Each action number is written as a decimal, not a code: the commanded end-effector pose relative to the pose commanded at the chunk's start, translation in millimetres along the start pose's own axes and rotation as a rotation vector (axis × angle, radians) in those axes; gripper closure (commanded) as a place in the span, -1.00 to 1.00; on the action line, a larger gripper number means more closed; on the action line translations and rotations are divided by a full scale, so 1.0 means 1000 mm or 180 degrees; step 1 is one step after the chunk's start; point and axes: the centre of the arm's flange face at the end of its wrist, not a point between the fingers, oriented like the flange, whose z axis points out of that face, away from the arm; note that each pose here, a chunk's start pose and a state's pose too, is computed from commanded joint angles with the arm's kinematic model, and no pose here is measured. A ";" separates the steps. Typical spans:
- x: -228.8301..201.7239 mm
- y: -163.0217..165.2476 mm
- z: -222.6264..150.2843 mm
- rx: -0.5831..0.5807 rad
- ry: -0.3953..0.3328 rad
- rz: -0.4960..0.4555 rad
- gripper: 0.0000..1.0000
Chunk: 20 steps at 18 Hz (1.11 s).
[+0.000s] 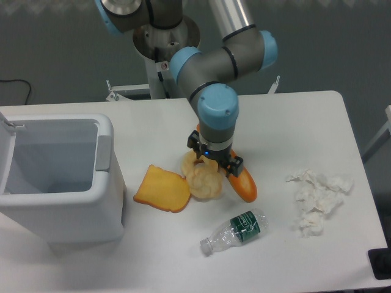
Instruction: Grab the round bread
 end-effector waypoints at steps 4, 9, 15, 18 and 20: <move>-0.005 -0.005 0.009 0.0033 -0.0049 -0.0066 -0.83; -0.007 -0.006 0.015 0.0011 -0.0050 -0.0061 -0.53; -0.008 -0.006 0.011 0.0014 -0.0065 -0.0047 1.00; -0.013 -0.004 0.002 0.0016 -0.0097 -0.0088 1.00; -0.016 -0.003 -0.002 0.0026 -0.0119 -0.0206 1.00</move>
